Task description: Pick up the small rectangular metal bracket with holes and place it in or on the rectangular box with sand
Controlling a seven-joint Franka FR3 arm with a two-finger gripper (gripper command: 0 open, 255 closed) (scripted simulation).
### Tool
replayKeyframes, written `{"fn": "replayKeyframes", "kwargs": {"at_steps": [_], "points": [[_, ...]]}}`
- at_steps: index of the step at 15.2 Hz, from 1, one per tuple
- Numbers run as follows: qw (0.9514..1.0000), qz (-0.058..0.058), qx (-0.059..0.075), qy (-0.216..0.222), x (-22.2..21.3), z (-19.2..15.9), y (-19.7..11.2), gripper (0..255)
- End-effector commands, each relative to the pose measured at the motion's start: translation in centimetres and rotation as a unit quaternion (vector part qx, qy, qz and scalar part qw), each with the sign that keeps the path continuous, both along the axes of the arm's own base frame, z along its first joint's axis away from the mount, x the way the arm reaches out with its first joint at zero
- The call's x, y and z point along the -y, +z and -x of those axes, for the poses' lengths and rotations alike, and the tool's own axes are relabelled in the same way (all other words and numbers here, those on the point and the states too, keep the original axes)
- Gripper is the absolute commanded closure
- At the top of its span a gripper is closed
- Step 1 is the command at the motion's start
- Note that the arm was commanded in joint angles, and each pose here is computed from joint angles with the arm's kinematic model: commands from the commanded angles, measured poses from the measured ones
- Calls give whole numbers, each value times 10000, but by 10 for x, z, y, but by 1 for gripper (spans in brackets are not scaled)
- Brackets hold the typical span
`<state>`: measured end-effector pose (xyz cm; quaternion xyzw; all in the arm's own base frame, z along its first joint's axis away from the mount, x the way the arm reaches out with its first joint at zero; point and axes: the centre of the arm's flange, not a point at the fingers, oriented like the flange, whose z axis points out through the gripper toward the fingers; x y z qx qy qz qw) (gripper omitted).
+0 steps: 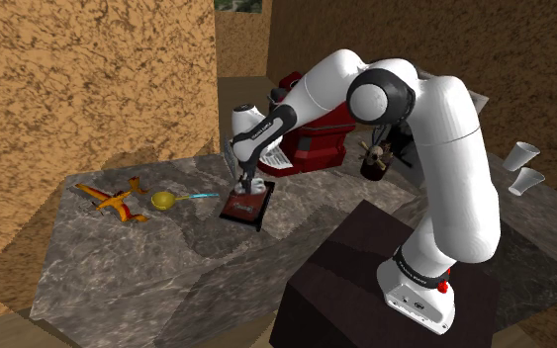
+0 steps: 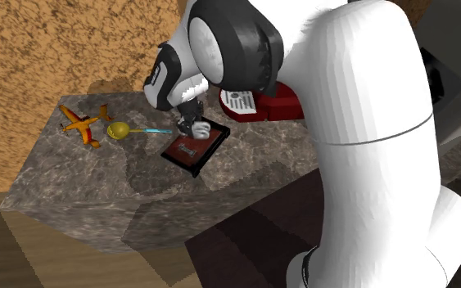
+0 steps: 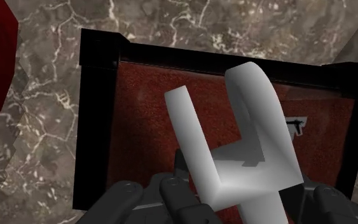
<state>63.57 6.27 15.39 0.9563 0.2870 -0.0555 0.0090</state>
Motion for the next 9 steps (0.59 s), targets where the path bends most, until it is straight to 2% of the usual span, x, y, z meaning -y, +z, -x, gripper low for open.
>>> {"fn": "replayKeyframes", "kwargs": {"at_steps": [1, 4, 9], "points": [[10000, -1, 3, 0, 0, -1, -10, 255], [10000, -1, 3, 0, 0, -1, -28, 255], [10000, -1, 3, 0, 0, -1, -28, 255]]}}
